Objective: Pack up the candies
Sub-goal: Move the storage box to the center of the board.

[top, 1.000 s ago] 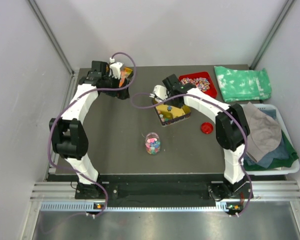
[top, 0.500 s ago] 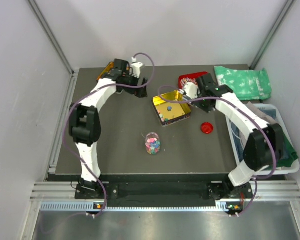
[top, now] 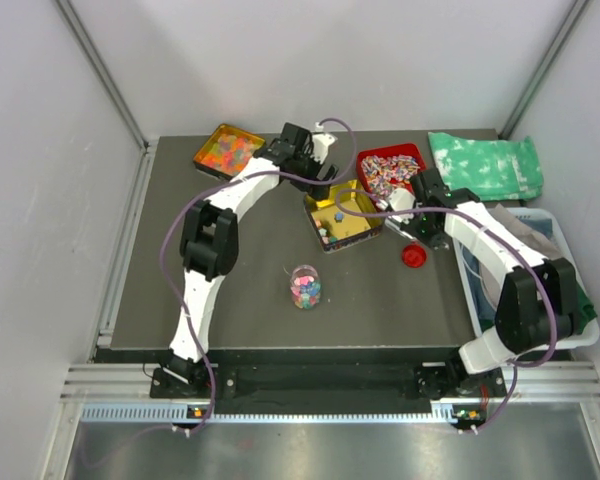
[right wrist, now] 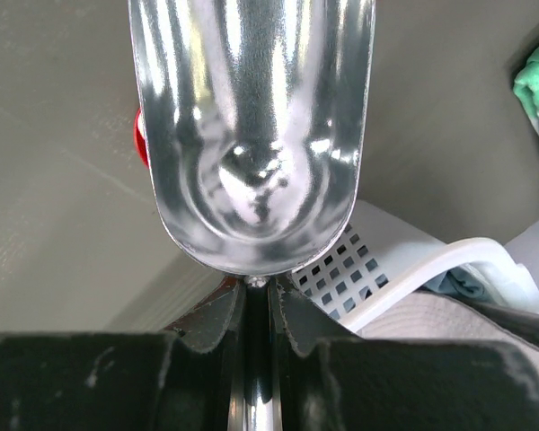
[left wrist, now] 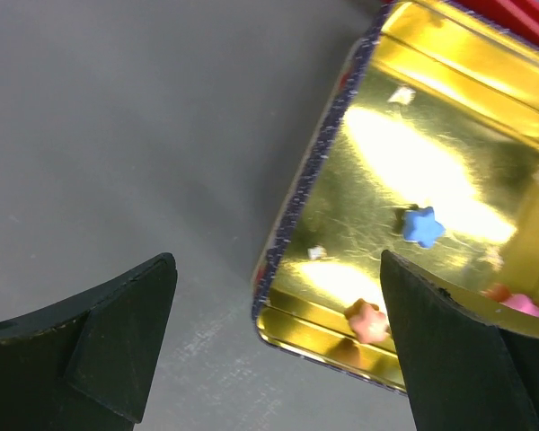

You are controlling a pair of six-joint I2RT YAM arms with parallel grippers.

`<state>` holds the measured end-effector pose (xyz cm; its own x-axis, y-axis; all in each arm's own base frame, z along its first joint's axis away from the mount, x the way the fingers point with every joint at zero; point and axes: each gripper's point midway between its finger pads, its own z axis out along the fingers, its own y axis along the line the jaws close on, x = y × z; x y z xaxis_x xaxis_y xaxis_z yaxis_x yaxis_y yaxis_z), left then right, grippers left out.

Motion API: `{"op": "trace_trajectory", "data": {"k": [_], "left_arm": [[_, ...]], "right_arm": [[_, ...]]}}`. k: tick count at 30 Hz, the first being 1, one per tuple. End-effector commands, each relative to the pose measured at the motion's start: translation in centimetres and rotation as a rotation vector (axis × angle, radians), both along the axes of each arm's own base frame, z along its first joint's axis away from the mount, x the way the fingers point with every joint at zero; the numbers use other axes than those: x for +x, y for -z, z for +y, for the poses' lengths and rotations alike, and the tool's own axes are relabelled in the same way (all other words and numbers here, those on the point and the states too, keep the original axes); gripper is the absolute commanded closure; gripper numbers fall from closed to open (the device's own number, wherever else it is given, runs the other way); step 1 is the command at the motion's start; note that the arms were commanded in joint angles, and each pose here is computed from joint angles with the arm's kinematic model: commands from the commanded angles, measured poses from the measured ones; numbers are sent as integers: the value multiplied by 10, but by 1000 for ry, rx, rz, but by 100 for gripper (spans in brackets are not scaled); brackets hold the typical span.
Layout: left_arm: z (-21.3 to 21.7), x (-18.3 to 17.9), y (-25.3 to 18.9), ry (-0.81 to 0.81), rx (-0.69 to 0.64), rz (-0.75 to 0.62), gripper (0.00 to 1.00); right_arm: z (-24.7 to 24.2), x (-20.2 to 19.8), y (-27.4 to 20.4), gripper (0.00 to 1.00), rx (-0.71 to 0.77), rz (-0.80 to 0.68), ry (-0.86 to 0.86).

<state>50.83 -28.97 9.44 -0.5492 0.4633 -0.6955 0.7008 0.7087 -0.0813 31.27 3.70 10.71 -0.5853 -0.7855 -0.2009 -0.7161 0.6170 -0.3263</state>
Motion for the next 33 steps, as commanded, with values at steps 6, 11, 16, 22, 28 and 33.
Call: {"op": "trace_trajectory", "data": {"k": [6, 11, 16, 22, 28, 33], "left_arm": [[7, 25, 8, -70, 129, -95, 1], [12, 32, 17, -103, 166, -99, 1], [31, 45, 24, -185, 241, -135, 1], [49, 59, 23, -262, 276, -160, 1], [83, 80, 19, -363, 326, -181, 1], [107, 95, 20, -426, 334, -182, 1]], "right_arm": [[-4, 37, 11, 100, -35, -50, 13], [-7, 58, 13, 100, -68, -50, 9], [-5, 75, 8, 100, -74, -63, 4], [-6, 86, 21, 100, -94, -35, -11], [-13, 94, 33, 99, -108, -24, 7], [-18, 107, 37, 91, -127, -59, 30]]}}
